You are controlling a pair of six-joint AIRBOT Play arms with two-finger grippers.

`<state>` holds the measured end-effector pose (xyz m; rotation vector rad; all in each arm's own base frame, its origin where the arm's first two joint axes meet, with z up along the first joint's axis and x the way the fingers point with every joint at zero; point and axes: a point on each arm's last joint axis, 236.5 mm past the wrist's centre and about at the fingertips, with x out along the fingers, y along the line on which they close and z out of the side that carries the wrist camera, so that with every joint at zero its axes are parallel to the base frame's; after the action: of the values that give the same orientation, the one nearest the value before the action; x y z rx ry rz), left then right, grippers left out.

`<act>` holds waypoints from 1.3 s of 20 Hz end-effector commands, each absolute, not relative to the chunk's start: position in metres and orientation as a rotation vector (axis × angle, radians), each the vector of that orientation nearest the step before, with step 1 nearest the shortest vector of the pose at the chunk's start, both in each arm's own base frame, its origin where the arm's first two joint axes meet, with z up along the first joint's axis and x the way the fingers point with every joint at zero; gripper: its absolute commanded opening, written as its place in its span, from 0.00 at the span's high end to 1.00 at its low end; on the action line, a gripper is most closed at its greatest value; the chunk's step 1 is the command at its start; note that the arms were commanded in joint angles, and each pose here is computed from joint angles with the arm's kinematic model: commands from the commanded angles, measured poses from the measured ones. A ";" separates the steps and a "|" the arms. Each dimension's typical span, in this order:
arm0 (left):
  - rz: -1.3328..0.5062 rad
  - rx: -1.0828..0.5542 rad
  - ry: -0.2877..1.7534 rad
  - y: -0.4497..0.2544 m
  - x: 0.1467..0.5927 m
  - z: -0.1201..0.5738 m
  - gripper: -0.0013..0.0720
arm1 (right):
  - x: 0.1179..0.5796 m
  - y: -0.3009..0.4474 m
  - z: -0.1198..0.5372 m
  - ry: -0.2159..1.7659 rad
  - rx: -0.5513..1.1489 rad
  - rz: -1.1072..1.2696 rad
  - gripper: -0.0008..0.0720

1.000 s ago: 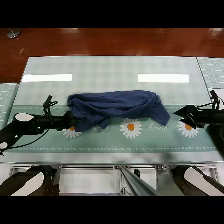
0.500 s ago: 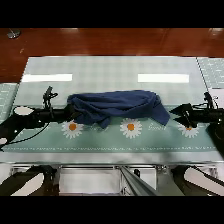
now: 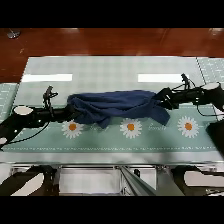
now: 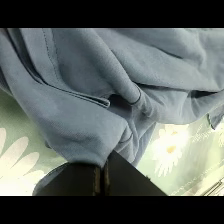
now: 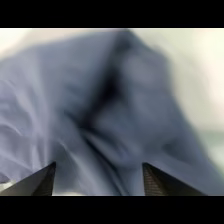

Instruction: Fold the shirts.

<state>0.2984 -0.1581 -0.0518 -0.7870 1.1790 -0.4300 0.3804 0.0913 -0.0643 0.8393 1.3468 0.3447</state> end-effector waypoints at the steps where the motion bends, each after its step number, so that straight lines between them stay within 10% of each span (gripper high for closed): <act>1: -0.431 -0.787 1.178 -0.158 0.299 -0.052 0.95 | 0.403 0.130 -0.069 1.382 0.797 0.400 0.14; 2: -0.431 -0.787 1.178 -0.158 0.299 -0.052 0.95 | 0.407 0.137 -0.070 1.390 0.790 0.410 0.16; 3: -0.430 -0.785 1.175 -0.158 0.300 -0.051 0.95 | 0.410 0.140 -0.070 1.391 0.783 0.418 0.41; 4: -0.426 -0.785 1.157 -0.154 0.306 -0.047 0.95 | 0.412 0.141 -0.067 1.391 0.781 0.430 0.94; 13: -0.663 -0.508 0.445 -0.125 0.405 0.294 0.95 | 0.467 0.116 0.255 0.749 0.388 0.605 0.96; 19: -0.604 -0.206 -0.013 -0.114 0.313 0.506 0.95 | 0.341 0.112 0.414 0.431 0.088 0.573 0.96; 26: -0.510 0.016 -0.032 -0.115 0.208 0.516 0.95 | 0.207 0.116 0.414 0.464 -0.003 0.549 0.96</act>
<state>0.2425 -0.1184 0.5263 -0.0649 -0.0784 -0.5616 0.2545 0.1166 0.4240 0.0194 0.4297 0.5688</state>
